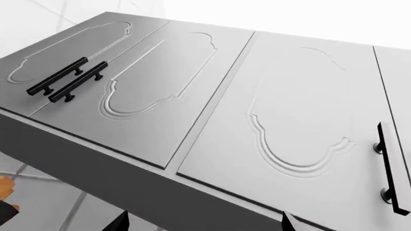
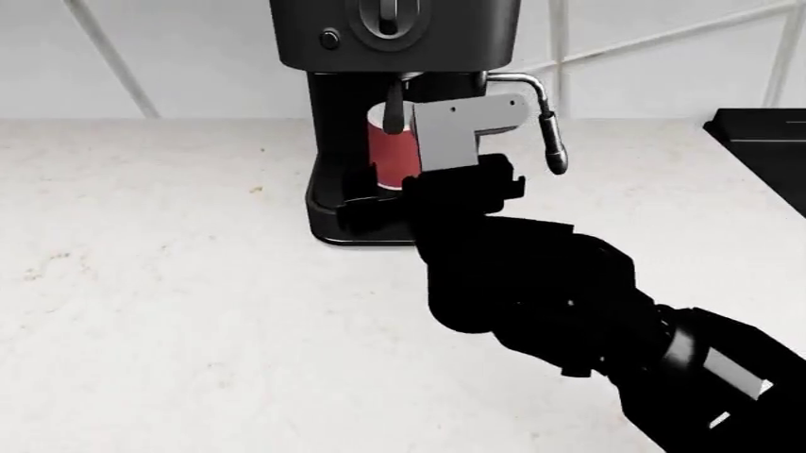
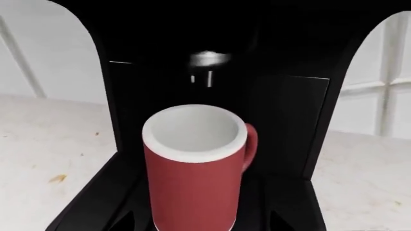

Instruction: Pick the mug from under the coffee machine dispenser and place it on the counter.

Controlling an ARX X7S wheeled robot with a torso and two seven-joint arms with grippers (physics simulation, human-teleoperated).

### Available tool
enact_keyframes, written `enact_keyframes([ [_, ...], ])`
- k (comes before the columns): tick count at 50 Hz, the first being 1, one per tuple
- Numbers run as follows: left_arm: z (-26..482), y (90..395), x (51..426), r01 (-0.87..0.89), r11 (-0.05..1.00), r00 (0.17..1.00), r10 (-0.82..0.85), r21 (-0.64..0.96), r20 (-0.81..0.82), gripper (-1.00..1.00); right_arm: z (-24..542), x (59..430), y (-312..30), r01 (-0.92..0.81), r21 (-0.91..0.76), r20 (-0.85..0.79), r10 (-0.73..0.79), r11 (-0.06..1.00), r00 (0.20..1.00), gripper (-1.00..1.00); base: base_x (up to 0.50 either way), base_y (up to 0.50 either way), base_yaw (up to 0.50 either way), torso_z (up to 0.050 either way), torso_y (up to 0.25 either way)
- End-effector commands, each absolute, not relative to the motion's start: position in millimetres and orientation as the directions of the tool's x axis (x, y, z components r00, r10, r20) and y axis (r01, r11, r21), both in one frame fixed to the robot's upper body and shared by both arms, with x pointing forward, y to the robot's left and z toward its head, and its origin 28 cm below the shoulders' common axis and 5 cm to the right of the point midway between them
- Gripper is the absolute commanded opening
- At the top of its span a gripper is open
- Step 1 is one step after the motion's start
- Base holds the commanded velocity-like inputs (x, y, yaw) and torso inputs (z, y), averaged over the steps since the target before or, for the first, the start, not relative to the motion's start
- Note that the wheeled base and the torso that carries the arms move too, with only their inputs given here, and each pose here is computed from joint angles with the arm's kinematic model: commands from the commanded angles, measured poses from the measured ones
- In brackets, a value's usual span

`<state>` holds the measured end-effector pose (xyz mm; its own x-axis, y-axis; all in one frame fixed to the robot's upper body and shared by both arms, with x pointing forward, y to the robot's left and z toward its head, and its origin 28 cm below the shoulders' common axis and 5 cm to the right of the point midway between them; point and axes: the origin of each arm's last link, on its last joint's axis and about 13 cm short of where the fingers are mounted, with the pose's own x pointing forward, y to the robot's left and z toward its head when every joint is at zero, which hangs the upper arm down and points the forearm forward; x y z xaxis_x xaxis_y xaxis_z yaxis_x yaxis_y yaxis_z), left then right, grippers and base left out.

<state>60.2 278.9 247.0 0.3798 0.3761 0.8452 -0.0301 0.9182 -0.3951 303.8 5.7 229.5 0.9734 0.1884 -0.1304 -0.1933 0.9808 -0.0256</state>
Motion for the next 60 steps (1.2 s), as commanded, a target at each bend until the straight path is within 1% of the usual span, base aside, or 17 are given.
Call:
enact_keyframes([
  [1, 247.0, 279.2, 59.6, -0.029, 0.917, 0.377, 0.378, -0.397, 0.846, 1.00, 222.7, 315.8, 13.8, -0.178, 0.021, -0.131, 0.179, 0.984, 0.975, 1.00, 0.00, 0.00, 0.00, 0.000, 0.000],
  [8, 247.0, 279.7, 58.7, -0.028, 0.916, 0.372, 0.380, -0.400, 0.847, 1.00, 224.1, 320.0, 18.8, -0.182, 0.023, -0.127, 0.184, 0.983, 0.975, 1.00, 0.00, 0.00, 0.00, 0.000, 0.000],
  [22, 246.6, 280.8, 57.1, -0.027, 0.914, 0.367, 0.386, -0.405, 0.847, 1.00, 227.0, 331.0, 22.2, -0.130, -0.008, -0.115, 0.128, 0.992, 0.985, 1.00, 0.00, 0.00, 0.00, 0.000, 0.000],
  [32, 246.0, 282.6, 54.1, -0.026, 0.910, 0.355, 0.395, -0.413, 0.847, 1.00, 221.1, 334.3, 26.7, -0.144, -0.033, -0.127, 0.139, 0.989, 0.982, 1.00, 0.00, 0.00, 0.00, 0.000, 0.000],
  [33, 245.9, 282.8, 53.9, -0.027, 0.910, 0.354, 0.396, -0.415, 0.847, 1.00, 221.8, 333.3, 26.8, -0.154, -0.040, -0.120, 0.148, 0.987, 0.982, -1.00, 0.00, 0.00, 0.00, 0.000, 0.000],
  [44, 245.7, 283.2, 53.0, -0.028, 0.909, 0.349, 0.398, -0.416, 0.848, 1.00, 226.6, 332.2, 20.9, -0.144, -0.031, -0.105, 0.140, 0.989, 0.985, -1.00, 0.00, 0.00, 0.00, 0.000, 0.000],
  [54, 245.6, 283.8, 52.1, -0.027, 0.908, 0.344, 0.401, -0.418, 0.849, 1.00, 233.3, 324.1, 23.3, -0.208, 0.029, -0.062, 0.210, 0.978, 0.976, -1.00, 0.00, 0.00, 0.00, 0.000, 0.000],
  [60, 245.6, 284.3, 51.4, -0.027, 0.907, 0.341, 0.403, -0.420, 0.849, 1.00, 237.5, 316.7, 28.1, -0.257, 0.029, -0.022, 0.258, 0.966, 0.966, -1.00, 0.00, 0.00, 0.00, 0.000, 0.000],
])
